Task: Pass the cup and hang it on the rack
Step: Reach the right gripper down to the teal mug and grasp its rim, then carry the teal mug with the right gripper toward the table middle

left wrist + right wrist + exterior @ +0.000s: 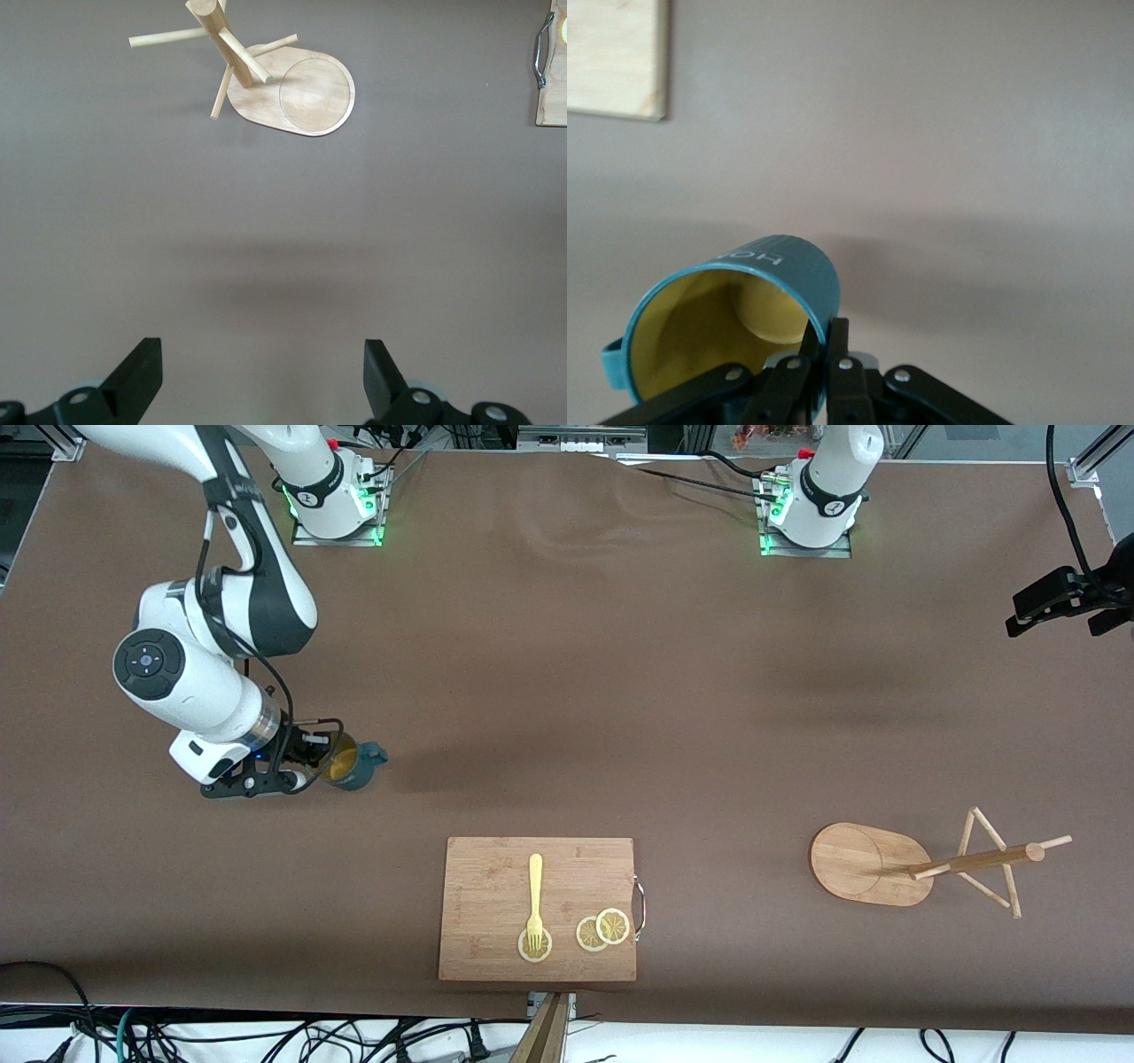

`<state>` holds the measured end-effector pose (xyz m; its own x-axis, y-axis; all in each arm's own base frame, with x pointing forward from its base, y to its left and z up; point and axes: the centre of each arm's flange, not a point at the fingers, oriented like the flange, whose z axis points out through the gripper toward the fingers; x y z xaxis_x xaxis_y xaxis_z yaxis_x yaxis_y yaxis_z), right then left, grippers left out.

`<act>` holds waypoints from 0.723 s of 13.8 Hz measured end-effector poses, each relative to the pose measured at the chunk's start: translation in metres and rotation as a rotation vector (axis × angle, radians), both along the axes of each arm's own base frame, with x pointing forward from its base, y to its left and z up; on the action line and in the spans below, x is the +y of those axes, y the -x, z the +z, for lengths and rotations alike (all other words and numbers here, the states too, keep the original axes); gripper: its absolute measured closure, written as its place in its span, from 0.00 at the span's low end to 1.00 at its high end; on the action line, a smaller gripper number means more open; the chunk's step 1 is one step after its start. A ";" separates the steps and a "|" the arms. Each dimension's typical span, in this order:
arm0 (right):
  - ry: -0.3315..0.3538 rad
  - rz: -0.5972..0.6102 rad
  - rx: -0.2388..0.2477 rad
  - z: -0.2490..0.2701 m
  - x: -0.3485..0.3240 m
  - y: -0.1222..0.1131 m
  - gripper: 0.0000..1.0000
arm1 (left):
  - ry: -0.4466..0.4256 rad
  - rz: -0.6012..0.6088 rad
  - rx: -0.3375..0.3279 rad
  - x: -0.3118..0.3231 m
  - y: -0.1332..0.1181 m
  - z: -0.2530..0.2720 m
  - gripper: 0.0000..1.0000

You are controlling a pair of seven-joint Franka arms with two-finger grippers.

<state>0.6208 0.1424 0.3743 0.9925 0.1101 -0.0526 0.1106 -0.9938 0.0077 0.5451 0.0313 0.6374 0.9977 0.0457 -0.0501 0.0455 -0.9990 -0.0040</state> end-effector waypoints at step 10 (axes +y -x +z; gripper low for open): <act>0.032 0.000 0.039 -0.012 0.200 0.042 0.95 | -0.002 0.004 0.013 0.002 -0.005 -0.008 0.00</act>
<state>0.5785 0.3424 0.3621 0.9897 0.1076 -0.0948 0.1113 -0.9931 0.0354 0.5501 0.0330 0.6292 0.9968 0.0499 -0.0626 0.0496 -0.9987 -0.0065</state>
